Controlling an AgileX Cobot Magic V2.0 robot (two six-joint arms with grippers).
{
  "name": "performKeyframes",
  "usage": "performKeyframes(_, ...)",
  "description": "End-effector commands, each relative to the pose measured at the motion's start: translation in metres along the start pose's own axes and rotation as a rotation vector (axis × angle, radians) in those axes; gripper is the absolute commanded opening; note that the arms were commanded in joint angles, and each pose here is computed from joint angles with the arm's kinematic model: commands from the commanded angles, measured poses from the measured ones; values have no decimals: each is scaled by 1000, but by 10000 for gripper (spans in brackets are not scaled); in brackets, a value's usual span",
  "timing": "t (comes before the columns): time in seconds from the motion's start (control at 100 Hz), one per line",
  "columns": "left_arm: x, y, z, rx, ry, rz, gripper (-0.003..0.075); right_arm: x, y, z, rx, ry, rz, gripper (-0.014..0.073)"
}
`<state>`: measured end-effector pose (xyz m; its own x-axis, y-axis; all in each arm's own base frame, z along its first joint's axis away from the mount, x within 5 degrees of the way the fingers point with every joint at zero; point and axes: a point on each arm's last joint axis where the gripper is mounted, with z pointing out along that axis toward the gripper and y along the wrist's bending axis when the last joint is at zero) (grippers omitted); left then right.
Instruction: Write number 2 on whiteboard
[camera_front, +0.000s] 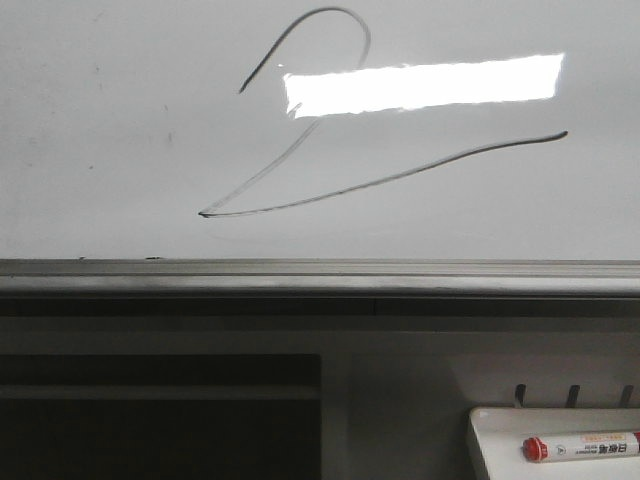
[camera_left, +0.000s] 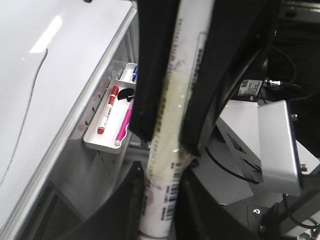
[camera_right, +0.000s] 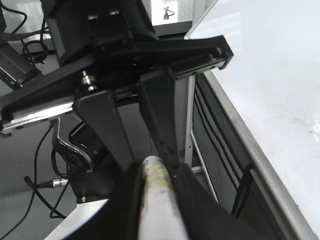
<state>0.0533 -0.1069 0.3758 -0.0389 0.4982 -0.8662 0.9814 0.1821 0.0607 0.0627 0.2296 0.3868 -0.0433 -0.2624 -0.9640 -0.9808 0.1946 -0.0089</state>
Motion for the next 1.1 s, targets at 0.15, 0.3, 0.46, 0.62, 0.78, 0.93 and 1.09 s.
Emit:
performKeyframes(0.15, -20, 12, -3, -99, -145, -64, -20, -21, -23, -11, 120, -135, 8, 389)
performKeyframes(0.3, -25, 21, -5, -194, -216, -100, -20, -26, -40, -28, 211, -172, 20, 502)
performKeyframes(0.46, -29, 38, -9, -369, -296, -162, -20, -33, -48, -67, 296, -231, 18, 501)
performKeyframes(0.62, -27, 64, 7, -500, -379, -265, -20, -30, -49, -100, 354, -202, 24, 262)
performKeyframes(0.78, -19, 96, 45, -551, -364, -369, -20, -21, -42, -114, 340, -125, 29, -68)
performKeyframes(0.93, -9, 125, 79, -630, -357, -427, -20, -10, -38, -117, 329, -96, 34, -68)
performKeyframes(1.09, 1, 148, 102, -724, -366, -435, -20, 3, -30, -125, 317, -81, 55, -68)
